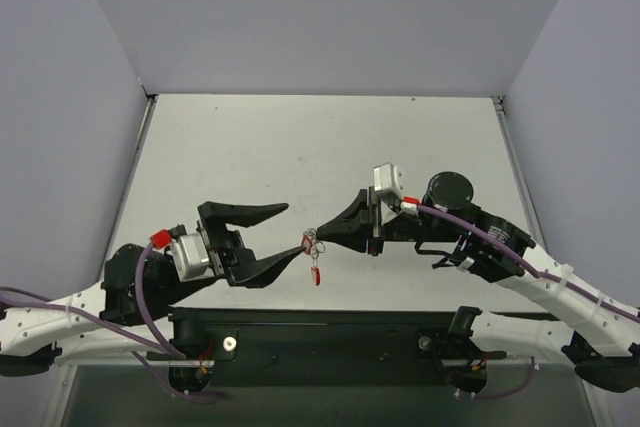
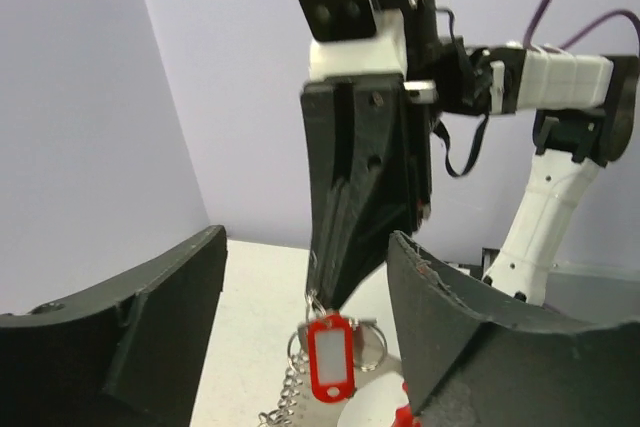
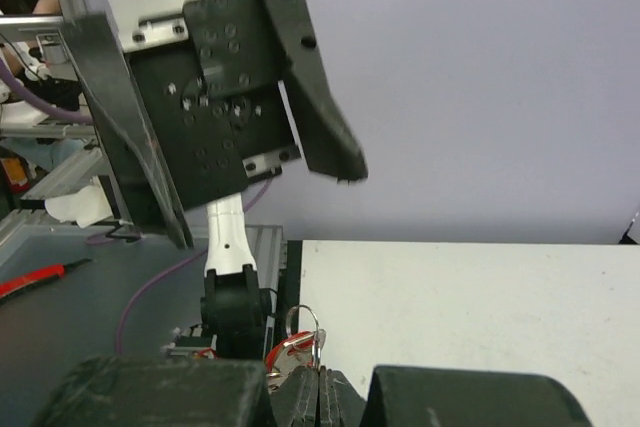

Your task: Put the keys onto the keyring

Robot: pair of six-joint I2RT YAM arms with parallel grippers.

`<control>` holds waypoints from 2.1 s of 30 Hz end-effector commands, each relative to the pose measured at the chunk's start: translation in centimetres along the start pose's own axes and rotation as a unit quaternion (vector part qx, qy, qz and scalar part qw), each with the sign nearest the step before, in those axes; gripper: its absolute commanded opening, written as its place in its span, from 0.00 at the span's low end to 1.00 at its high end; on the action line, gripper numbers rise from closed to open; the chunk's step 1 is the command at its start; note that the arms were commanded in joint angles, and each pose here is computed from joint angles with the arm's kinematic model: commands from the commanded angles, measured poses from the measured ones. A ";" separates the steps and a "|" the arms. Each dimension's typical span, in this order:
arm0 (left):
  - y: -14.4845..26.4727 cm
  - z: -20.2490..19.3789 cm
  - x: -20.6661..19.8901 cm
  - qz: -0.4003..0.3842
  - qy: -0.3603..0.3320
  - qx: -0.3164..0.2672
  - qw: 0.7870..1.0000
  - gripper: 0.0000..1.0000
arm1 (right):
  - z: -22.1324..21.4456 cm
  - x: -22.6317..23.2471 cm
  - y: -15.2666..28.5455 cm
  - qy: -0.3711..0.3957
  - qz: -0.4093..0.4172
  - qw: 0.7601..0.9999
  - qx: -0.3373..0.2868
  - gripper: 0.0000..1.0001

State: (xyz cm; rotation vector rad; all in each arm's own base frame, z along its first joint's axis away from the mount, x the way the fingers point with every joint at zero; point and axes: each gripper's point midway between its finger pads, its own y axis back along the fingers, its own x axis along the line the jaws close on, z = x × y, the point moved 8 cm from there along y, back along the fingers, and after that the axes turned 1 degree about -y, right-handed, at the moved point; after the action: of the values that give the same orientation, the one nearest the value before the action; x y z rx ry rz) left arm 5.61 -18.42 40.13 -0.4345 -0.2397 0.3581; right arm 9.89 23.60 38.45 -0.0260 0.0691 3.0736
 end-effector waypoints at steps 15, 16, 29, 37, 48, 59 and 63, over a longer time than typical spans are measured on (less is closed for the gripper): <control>-3.2 4.9 1.3 0.145 0.206 0.200 0.947 0.72 | 1.6 -0.5 0.4 0.052 -0.018 0.998 -0.012 0.00; -3.1 4.8 1.3 0.149 0.213 0.206 0.943 0.71 | 1.5 -0.5 0.4 0.052 -0.020 0.998 -0.009 0.00; -3.1 1.2 1.9 0.120 0.283 0.303 0.902 0.64 | 0.9 -0.4 1.2 0.054 -0.032 0.998 -0.005 0.00; -3.2 0.0 2.6 0.099 0.314 0.305 0.894 0.64 | 0.6 -0.4 1.4 0.052 -0.037 0.998 0.001 0.00; -3.0 -0.1 2.3 0.071 0.327 0.293 0.896 0.63 | 0.4 -0.7 1.2 0.051 -0.043 0.998 0.005 0.00; -3.4 -0.9 2.1 0.049 0.327 0.301 0.894 0.40 | 0.4 -0.8 0.9 0.048 -0.047 0.998 0.007 0.00; -3.5 -1.1 2.0 0.043 0.327 0.304 0.894 0.23 | 0.5 -0.8 0.9 0.048 -0.047 0.998 0.006 0.00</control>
State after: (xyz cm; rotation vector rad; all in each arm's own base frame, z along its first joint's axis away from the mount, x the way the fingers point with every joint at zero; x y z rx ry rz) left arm 8.64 -20.68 39.91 0.1307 0.5872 0.3756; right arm 10.48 22.38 37.40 -0.1055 0.1932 2.9806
